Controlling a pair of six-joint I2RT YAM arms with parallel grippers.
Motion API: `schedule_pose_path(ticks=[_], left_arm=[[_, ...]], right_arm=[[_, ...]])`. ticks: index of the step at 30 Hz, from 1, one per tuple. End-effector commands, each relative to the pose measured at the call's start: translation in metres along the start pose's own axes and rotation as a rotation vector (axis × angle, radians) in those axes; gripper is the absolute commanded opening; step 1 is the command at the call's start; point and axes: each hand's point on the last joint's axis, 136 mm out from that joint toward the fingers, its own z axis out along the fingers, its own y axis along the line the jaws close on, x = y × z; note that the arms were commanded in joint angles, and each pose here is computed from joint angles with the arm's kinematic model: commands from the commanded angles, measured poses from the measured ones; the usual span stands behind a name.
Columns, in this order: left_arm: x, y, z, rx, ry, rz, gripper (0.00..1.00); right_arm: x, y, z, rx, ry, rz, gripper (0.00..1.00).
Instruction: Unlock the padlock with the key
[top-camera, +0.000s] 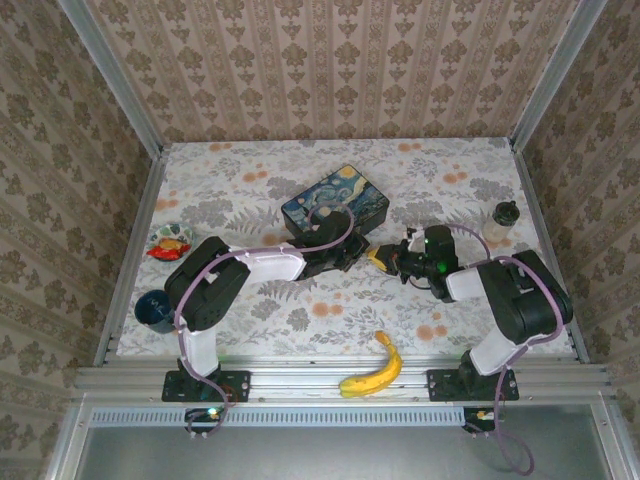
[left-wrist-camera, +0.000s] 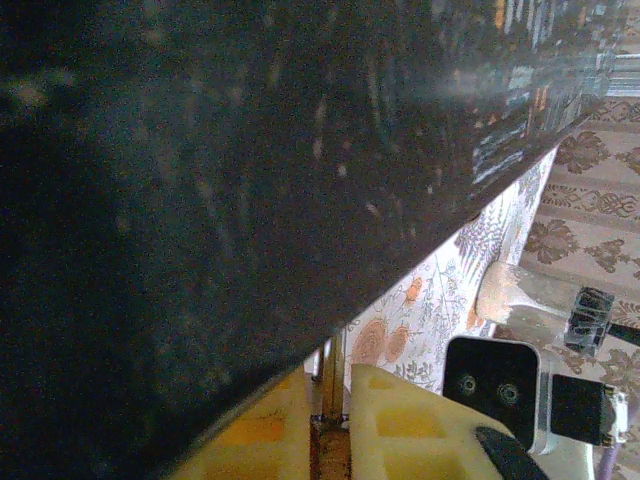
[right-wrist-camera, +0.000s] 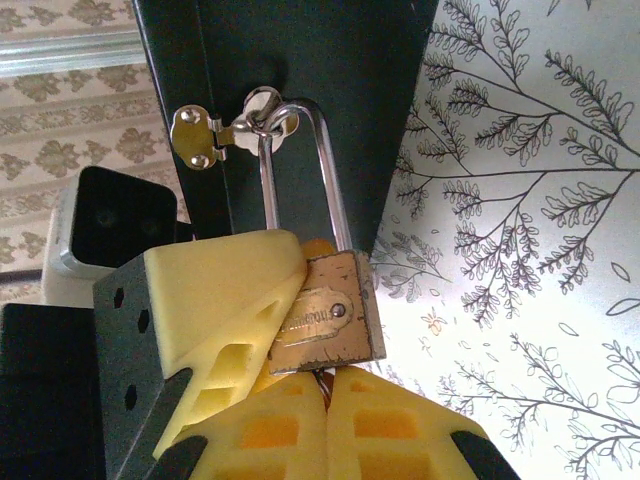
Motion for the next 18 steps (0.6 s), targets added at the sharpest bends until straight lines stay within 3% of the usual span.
schedule_pose_path(ticks=[1,11,14,15,18], left_arm=[[0.050,0.011,-0.004,-0.027,0.182,-0.060,0.17],[0.049,0.011,-0.004,-0.017,0.178,-0.070,0.19],[0.043,0.007,-0.010,0.002,0.150,-0.053,0.28],[0.039,0.006,-0.014,0.004,0.133,-0.044,0.37],[0.024,0.005,-0.029,-0.001,0.072,-0.010,0.42]], right_arm=[[-0.032,0.008,-0.004,-0.036,-0.146,0.054,0.00],[-0.033,-0.007,-0.006,-0.024,-0.184,0.133,0.00],[-0.032,-0.014,-0.006,0.000,-0.182,0.140,0.00],[-0.031,-0.016,-0.006,0.009,-0.176,0.137,0.00],[-0.029,-0.020,-0.004,0.026,-0.159,0.128,0.00]])
